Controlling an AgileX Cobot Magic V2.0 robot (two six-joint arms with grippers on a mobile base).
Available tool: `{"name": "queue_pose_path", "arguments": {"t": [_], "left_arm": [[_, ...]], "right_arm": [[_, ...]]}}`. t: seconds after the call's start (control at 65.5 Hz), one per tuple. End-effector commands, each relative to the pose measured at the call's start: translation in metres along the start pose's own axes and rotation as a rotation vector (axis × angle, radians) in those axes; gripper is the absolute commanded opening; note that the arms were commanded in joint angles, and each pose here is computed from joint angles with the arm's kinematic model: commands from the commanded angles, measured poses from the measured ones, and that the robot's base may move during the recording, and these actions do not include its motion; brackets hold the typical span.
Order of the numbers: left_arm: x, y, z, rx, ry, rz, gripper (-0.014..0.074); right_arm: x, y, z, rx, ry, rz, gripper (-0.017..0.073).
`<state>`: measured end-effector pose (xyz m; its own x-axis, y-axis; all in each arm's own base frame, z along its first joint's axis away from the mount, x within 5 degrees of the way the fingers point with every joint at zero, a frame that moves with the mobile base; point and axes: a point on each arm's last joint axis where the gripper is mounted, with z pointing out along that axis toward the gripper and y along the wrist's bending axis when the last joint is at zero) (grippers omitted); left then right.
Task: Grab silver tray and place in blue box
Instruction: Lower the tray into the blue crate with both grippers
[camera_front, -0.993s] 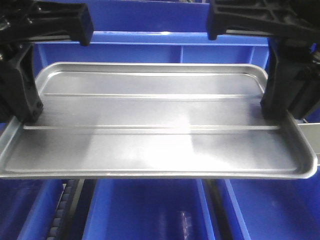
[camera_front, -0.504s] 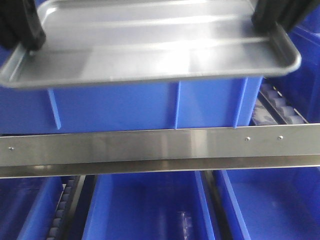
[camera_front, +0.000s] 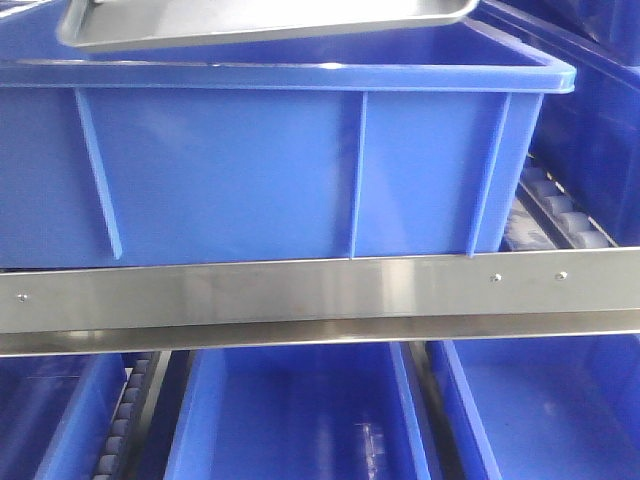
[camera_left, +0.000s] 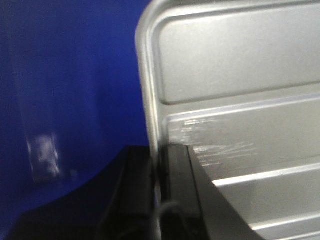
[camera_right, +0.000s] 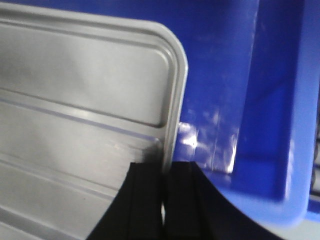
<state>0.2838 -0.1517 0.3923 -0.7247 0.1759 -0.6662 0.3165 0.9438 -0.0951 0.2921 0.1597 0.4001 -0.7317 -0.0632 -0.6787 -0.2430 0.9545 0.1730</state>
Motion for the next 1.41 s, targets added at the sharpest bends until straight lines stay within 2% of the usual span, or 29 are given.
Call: {"name": "queue_pose_path", "arguments": {"t": [0.0, 0.199, 0.397, 0.565, 0.978, 1.39], "left_arm": [[-0.036, -0.019, -0.024, 0.214, -0.242, -0.073, -0.0003], [-0.062, -0.004, 0.000, 0.169, -0.262, -0.084, -0.0003], [-0.068, 0.000, 0.039, 0.152, -0.262, -0.099, -0.0003], [-0.068, 0.001, 0.055, 0.146, -0.253, -0.103, -0.0006], [-0.064, 0.002, 0.074, 0.137, -0.209, -0.103, -0.0006], [-0.064, 0.002, 0.075, 0.136, -0.208, -0.103, -0.0006]], "right_arm": [[-0.032, 0.023, -0.014, -0.213, -0.186, 0.040, 0.0057], [-0.060, 0.016, 0.017, -0.187, -0.228, 0.067, 0.0057], [-0.064, 0.012, 0.058, -0.172, -0.234, 0.082, 0.0057], [-0.063, 0.010, 0.078, -0.163, -0.228, 0.087, 0.0057], [-0.065, 0.010, 0.083, -0.169, -0.262, 0.088, 0.0057], [-0.064, 0.010, 0.083, -0.166, -0.248, 0.087, 0.0057]]}}
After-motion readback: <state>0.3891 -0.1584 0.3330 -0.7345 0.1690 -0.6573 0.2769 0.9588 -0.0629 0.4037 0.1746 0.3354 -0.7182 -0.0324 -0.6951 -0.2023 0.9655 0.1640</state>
